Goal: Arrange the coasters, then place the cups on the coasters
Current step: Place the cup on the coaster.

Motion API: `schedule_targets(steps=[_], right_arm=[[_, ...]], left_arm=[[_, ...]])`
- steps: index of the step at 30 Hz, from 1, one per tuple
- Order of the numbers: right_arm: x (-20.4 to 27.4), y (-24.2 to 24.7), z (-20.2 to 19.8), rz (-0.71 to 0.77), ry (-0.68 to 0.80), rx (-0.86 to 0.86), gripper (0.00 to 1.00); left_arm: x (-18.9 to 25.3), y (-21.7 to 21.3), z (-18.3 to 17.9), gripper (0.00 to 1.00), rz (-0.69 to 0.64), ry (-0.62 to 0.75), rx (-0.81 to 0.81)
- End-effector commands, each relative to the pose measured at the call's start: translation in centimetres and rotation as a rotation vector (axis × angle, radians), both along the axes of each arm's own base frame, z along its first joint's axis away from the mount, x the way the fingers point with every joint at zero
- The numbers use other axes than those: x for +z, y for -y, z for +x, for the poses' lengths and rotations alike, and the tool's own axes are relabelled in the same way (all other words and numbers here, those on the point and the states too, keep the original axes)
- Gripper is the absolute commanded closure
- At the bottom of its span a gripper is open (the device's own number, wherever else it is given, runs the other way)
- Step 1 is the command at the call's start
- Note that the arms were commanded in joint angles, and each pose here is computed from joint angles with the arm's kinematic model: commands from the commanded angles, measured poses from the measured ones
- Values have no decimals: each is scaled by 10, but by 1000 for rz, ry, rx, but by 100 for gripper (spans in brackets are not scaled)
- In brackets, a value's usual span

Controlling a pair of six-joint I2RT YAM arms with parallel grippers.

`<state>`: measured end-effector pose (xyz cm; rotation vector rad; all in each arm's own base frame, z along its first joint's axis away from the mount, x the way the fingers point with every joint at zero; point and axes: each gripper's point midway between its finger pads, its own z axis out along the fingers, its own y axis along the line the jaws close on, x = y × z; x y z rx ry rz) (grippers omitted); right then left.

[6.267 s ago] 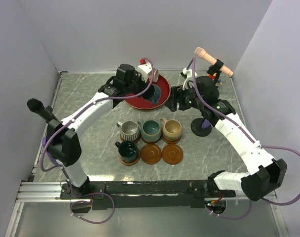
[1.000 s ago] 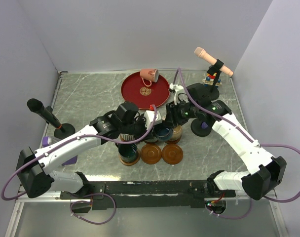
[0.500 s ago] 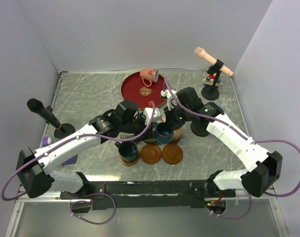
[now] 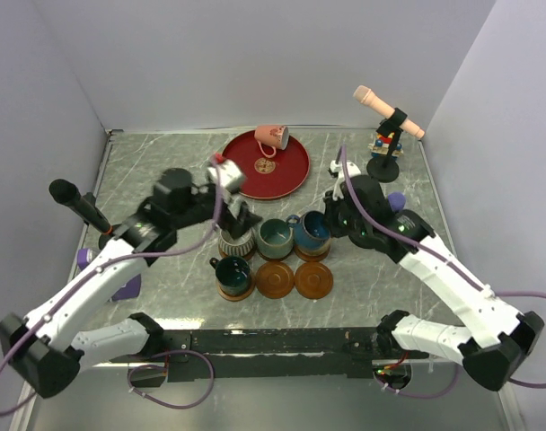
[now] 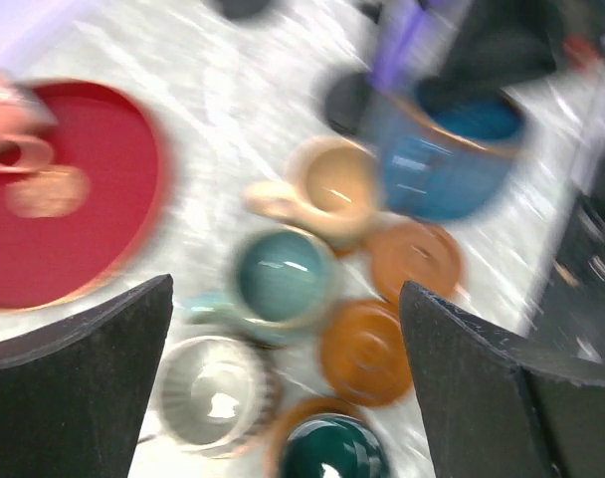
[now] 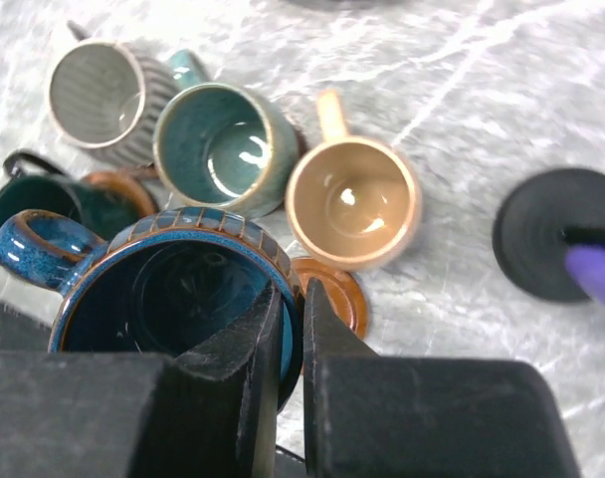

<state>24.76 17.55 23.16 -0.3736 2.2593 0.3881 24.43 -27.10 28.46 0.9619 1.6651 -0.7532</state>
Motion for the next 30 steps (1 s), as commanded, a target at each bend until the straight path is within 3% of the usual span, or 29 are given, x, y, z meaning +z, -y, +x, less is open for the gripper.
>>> schedule_targets(steps=[1, 5, 8, 10, 17, 21, 30], right_arm=[[16, 4, 1, 86, 89, -197, 100], [-2, -1, -16, 95, 70, -291, 100], [-15, -8, -26, 123, 42, -371, 100], [-24, -16, -36, 123, 39, -407, 100], [-53, -40, -52, -25, 9, -532, 100], [-68, -59, -58, -121, 13, -504, 100], [-92, -88, -57, -158, 13, -407, 100]], left_arm=[[65, -41, 32, 1, -197, 107, 197], [93, -99, 77, 3, -304, 97, 533], [90, -141, 102, 3, -346, 53, 766], [83, -157, 109, 3, -383, 32, 824], [46, -168, 120, 3, -368, -42, 851], [43, -166, 116, 3, -373, -43, 837], [48, -168, 113, 3, -371, -25, 834]])
